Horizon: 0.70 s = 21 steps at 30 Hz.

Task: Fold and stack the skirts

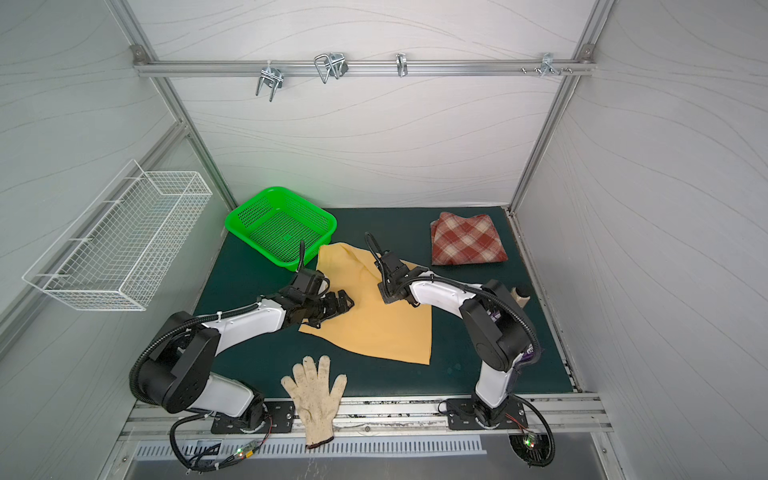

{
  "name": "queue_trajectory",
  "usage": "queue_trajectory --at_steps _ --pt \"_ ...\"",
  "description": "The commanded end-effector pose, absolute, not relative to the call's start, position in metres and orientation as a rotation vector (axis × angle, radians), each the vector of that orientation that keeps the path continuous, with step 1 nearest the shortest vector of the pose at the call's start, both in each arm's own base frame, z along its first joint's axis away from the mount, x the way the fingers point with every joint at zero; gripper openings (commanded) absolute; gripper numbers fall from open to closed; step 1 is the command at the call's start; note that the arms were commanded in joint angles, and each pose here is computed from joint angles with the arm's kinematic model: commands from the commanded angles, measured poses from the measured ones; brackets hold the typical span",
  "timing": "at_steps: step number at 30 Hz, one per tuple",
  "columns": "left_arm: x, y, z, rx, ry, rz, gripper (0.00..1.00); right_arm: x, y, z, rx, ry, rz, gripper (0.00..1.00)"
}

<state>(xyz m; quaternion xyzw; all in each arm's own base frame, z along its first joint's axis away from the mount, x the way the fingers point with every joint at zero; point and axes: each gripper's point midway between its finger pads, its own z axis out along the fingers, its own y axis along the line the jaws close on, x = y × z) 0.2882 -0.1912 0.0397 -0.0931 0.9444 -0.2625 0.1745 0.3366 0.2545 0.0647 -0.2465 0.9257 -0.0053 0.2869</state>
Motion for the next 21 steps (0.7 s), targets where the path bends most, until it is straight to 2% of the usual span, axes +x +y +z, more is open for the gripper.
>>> queue_trajectory --at_steps 1,6,12,13,15,21 --pt "0.278 -0.185 0.021 -0.291 2.748 -0.702 0.98 0.336 0.246 0.051 -0.787 2.476 -0.144 0.72" --pt "0.277 -0.184 0.022 -0.293 2.747 -0.694 0.98 0.338 0.244 0.039 -0.829 2.498 -0.193 0.65" --pt "0.276 -0.181 0.022 -0.29 2.75 -0.678 0.98 0.341 0.24 0.029 -0.813 2.543 -0.174 0.52" --pt "0.276 -0.181 0.022 -0.29 2.75 -0.676 0.98 0.342 0.24 0.029 -0.814 2.542 -0.18 0.5" --pt "0.275 -0.18 0.021 -0.289 2.751 -0.669 0.98 0.344 0.238 0.028 -0.813 2.54 -0.197 0.38" --pt "0.274 -0.178 0.019 -0.284 2.758 -0.654 0.98 0.354 0.235 0.024 -0.797 2.559 -0.197 0.35"
